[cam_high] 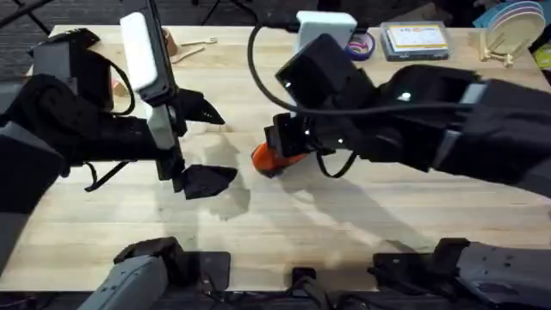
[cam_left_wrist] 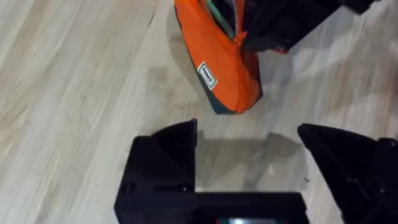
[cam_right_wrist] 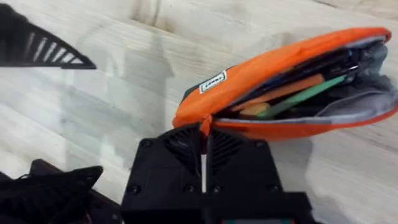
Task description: Unzip the bag, pick up the pens from the table one at a time and place them inside, then zip the bag closed.
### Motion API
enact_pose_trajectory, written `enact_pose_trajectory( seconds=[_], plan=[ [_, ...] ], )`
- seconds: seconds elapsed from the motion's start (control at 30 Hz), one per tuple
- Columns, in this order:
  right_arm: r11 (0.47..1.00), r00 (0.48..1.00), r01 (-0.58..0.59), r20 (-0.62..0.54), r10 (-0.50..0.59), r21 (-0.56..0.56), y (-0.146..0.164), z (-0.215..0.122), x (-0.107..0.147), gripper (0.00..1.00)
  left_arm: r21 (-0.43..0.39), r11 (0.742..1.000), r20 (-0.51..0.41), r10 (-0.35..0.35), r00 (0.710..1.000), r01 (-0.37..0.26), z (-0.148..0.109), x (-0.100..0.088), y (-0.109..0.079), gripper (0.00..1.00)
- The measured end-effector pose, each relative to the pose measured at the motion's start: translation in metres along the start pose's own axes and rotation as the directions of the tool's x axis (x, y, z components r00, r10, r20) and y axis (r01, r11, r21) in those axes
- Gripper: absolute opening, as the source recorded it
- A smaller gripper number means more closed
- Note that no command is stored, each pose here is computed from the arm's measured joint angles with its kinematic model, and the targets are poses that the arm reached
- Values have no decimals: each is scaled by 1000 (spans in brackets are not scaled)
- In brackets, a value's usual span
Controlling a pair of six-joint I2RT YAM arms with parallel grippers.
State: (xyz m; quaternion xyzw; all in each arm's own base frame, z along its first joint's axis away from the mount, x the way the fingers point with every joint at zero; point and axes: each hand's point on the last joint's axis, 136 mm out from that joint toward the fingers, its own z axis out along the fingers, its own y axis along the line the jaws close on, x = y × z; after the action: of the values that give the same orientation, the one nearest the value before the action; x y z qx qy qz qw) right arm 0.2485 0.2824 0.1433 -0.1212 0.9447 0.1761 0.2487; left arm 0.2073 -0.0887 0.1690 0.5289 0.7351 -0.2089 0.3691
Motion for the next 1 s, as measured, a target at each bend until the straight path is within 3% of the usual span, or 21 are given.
enact_pose_trajectory(
  seconds=[0.5,0.73,1.0],
  plan=[
    [1000,999,-3,32,4,-22,2,-14,-5,33,18,1000,9,-17,1000,17,3,2,-4,993],
    [1000,999,-4,40,5,-28,3,-14,-7,33,96,992,55,-93,994,88,17,7,-5,993],
    [1000,999,-4,43,5,-30,4,-14,-7,33,165,975,110,-168,980,149,33,11,6,993]
  ],
)
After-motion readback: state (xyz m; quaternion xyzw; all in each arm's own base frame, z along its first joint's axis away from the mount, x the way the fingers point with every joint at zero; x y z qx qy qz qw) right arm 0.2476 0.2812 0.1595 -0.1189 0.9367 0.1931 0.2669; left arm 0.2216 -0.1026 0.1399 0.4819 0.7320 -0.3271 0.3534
